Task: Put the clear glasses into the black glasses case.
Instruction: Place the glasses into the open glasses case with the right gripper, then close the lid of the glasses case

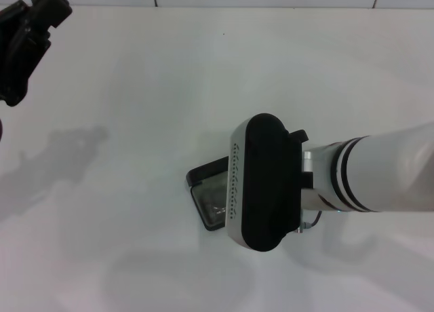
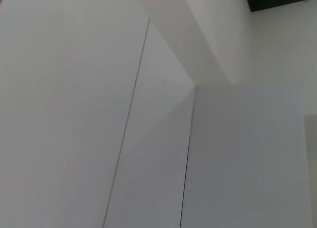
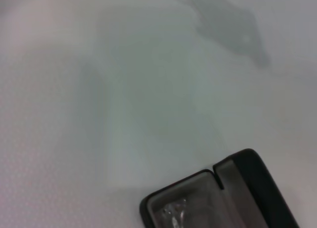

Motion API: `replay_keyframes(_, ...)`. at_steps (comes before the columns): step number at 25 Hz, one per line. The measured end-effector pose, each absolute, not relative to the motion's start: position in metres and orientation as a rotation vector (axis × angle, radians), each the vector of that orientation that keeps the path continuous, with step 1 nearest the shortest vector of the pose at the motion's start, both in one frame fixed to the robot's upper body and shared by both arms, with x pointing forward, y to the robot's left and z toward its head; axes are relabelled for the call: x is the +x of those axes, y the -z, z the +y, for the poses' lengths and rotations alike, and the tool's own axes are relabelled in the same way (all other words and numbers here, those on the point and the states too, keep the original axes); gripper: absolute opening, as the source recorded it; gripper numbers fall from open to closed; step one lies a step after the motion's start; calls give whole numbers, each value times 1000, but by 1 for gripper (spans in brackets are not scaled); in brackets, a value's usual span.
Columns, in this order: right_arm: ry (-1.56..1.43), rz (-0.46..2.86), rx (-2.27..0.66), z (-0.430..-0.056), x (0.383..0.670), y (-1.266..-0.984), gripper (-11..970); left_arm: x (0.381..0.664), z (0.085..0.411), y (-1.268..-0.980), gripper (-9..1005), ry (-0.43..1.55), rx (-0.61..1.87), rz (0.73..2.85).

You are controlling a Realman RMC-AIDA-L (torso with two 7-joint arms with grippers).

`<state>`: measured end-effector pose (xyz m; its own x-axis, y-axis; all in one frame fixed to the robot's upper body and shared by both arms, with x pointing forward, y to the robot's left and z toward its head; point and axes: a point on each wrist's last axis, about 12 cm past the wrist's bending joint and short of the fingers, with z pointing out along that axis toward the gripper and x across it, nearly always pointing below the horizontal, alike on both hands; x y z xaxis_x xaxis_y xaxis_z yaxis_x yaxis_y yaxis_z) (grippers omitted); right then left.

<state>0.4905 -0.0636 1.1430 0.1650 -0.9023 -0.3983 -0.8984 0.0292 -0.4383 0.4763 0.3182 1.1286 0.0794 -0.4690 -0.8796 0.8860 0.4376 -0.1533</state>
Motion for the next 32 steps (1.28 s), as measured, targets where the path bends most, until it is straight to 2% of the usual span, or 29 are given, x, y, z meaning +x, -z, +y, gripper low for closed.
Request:
replay_keyframes(8,-28,1722,-1852,-63,486,-1143,354,476,318,-1128,75,1075,486,1063)
replay_keyframes(17,-115,1711,-1854,-59,474,-1156,353,475,319,-1128,74,1071,482,1063)
replay_keyframes(26,-391,1708,-1858,-69,466,-1179,353,476,320,-1128,75,1070,485,1062)
replay_keyframes(32,-606,1667,-1787,-93,467,-1198,352,475,321,-1128,75,1067,484,1065)
